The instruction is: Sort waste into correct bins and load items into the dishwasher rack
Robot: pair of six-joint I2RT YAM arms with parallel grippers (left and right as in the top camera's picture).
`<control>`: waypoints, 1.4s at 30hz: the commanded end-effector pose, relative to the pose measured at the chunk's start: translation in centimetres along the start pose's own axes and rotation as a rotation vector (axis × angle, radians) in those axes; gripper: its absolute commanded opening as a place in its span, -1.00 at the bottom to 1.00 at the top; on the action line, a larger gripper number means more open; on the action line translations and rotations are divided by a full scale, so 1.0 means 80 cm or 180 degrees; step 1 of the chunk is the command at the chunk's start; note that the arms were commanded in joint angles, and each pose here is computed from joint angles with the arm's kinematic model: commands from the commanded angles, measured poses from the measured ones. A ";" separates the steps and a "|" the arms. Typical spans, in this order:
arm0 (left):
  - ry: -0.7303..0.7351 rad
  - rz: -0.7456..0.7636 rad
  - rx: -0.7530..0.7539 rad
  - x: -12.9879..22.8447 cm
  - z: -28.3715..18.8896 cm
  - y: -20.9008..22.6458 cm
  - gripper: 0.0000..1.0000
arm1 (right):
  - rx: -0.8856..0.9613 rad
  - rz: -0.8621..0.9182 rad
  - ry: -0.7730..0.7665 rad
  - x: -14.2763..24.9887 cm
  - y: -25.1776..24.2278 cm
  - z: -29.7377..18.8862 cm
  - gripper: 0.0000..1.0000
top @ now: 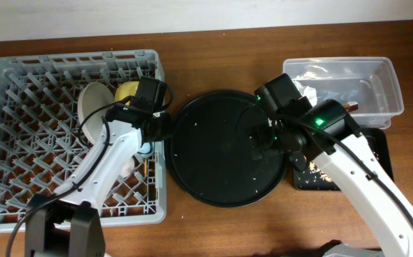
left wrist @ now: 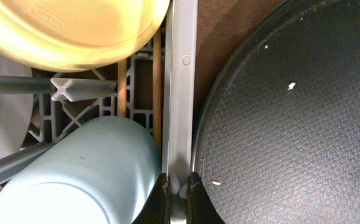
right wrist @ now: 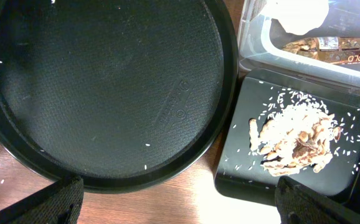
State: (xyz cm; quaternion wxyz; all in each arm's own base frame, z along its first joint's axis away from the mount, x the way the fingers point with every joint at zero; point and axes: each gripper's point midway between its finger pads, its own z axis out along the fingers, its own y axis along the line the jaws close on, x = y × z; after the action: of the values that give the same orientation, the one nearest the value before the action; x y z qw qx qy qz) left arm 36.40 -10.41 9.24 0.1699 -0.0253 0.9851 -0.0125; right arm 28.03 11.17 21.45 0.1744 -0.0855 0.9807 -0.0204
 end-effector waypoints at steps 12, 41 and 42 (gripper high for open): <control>0.0286 -0.0041 0.0125 0.029 0.001 -0.007 -0.92 | 0.0012 0.0024 0.0011 0.001 -0.002 0.001 0.97; -0.0896 -0.0345 0.0058 -0.056 -0.133 0.035 0.99 | 0.0187 0.0586 -0.3667 -0.014 -0.119 -0.268 0.97; -0.0896 -0.0345 0.0058 -0.056 -0.133 0.035 0.99 | 0.0249 0.0718 -0.3968 0.003 -0.133 -0.270 0.97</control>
State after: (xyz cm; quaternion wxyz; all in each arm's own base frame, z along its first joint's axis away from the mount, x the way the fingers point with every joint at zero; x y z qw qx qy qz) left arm 36.68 -7.42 20.21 0.2986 -0.0724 0.9511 -0.0310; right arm 23.23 3.56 45.06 0.6866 0.0005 0.7253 0.0508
